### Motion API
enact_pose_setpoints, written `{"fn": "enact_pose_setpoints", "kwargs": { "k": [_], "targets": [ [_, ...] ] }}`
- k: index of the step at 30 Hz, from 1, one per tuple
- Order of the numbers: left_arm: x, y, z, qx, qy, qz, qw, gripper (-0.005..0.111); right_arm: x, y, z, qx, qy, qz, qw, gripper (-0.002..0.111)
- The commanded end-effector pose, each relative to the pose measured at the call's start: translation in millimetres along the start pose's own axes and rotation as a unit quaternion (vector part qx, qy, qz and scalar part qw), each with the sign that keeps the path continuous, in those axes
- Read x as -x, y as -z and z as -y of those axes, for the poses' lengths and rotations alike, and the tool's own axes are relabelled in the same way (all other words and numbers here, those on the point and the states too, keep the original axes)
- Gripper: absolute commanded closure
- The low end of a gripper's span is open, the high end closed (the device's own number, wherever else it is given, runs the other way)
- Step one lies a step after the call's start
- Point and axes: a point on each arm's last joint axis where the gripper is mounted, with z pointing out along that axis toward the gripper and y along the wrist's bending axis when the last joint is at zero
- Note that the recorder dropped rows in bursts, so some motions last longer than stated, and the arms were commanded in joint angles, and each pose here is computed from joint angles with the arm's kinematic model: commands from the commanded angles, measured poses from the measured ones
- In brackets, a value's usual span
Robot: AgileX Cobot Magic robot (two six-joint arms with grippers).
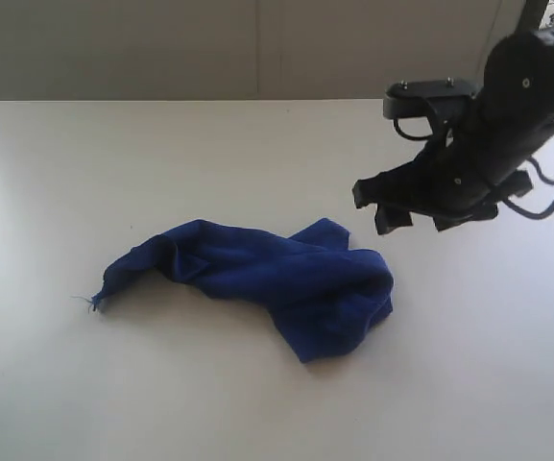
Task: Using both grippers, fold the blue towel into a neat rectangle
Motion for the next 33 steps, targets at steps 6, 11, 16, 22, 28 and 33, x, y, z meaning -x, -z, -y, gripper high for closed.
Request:
{"fn": "enact_pose_setpoints", "kwargs": {
  "k": [6, 11, 16, 22, 28, 33],
  "targets": [
    [-1, 0, -0.1, 0.001, 0.002, 0.001, 1.0, 0.107, -24, -37, -1, 0.057, -0.061, 0.001, 0.997, 0.058],
    [-1, 0, -0.1, 0.001, 0.002, 0.001, 1.0, 0.107, -29, -51, 0, 0.057, -0.076, -0.02, 0.995, 0.087],
    [-1, 0, -0.1, 0.001, 0.002, 0.001, 1.0, 0.107, -16, -23, -3, 0.071, -0.079, 0.048, 0.993, 0.108],
    [-1, 0, -0.1, 0.001, 0.002, 0.001, 1.0, 0.107, -4, 53, -36, 0.121, 0.013, 0.156, 0.98, 0.108],
    [-1, 0, -0.1, 0.001, 0.002, 0.001, 1.0, 0.107, -29, 53, -104, 0.184, 0.113, 0.134, 0.967, 0.108],
    [-1, 0, -0.1, 0.001, 0.002, 0.001, 1.0, 0.107, -67, -33, -147, 0.172, 0.147, -0.002, 0.974, 0.097]
  ]
}}
